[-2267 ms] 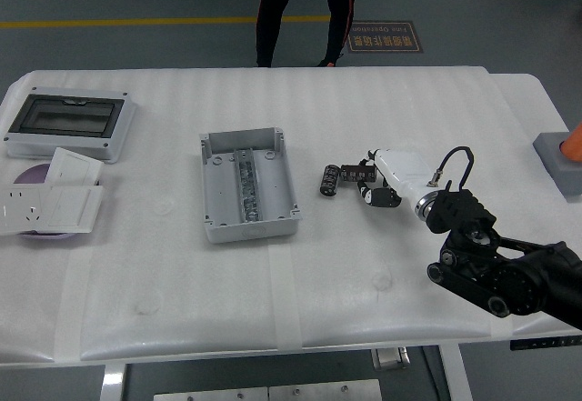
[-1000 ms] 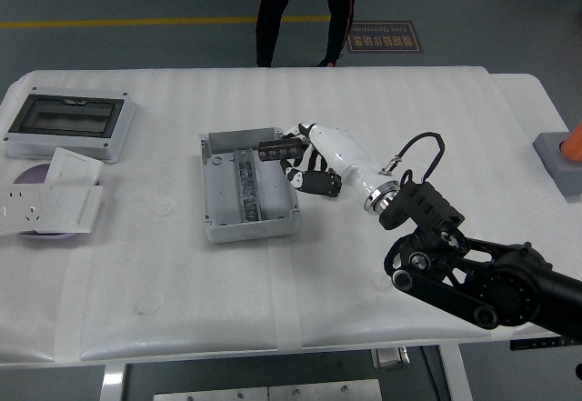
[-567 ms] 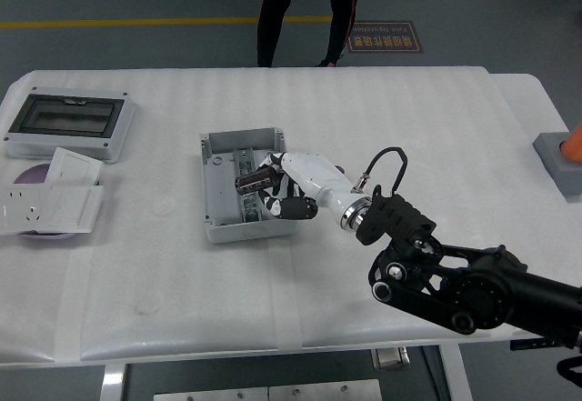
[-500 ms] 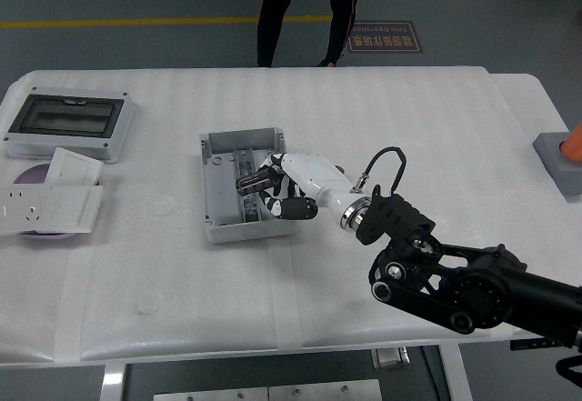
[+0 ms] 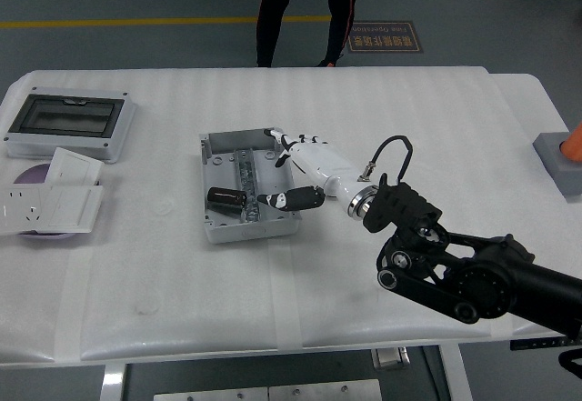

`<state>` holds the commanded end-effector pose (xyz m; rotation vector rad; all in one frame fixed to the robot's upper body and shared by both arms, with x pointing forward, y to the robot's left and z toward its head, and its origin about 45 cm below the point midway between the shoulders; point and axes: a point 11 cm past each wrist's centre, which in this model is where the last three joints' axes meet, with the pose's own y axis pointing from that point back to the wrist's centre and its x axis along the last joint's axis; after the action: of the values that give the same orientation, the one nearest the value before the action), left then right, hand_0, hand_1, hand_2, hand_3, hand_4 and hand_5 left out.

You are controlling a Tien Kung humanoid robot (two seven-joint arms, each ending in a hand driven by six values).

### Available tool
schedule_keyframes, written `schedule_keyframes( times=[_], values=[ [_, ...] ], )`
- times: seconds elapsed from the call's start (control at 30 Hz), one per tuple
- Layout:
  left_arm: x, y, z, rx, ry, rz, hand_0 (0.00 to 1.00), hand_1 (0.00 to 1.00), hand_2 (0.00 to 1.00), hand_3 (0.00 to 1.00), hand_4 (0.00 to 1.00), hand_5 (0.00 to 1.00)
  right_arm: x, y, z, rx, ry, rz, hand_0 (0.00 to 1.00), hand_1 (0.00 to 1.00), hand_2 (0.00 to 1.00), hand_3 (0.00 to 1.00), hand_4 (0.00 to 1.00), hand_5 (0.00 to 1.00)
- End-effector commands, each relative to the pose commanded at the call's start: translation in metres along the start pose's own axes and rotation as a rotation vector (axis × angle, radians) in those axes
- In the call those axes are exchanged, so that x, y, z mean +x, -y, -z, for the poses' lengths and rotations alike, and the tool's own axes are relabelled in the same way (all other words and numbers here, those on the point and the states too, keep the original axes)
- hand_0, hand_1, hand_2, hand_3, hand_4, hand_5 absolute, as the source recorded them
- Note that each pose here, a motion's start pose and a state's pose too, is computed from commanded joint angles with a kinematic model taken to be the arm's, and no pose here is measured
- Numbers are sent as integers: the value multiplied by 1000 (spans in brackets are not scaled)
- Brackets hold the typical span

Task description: Pick up the battery,place it into the box

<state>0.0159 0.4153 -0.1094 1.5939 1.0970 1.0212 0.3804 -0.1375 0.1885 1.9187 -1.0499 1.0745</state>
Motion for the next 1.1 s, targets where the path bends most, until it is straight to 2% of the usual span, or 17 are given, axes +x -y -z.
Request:
schedule_keyframes(
  times=[0.1,0.2,0.37,0.53,0.7,1.1],
  values=[
    [0,0,0,1,0,-1,579,653,562,530,542,446,17,2,-26,-60,-26,-21,967,892,913,998,930,494],
    [1,0,1,2,1,-1,576,652,560,528,533,440,26,2,-54,-131,-56,-10,965,886,902,998,944,506],
    [1,0,0,2,2,-1,571,651,559,528,522,434,20,0,-80,-201,-90,51,950,874,890,998,961,523],
    [1,0,-1,-1,4,0,571,651,559,528,522,434,1,-4,-84,-229,-108,144,950,874,890,998,961,523],
    [1,-1,-1,-2,5,-2,570,651,557,524,509,438,-8,-4,-83,-233,-111,182,944,867,875,998,954,518],
    [1,-1,-3,-15,-7,-2,569,652,560,521,488,424,-15,-3,-89,-248,-137,170,933,858,876,980,964,528]
  ],
)
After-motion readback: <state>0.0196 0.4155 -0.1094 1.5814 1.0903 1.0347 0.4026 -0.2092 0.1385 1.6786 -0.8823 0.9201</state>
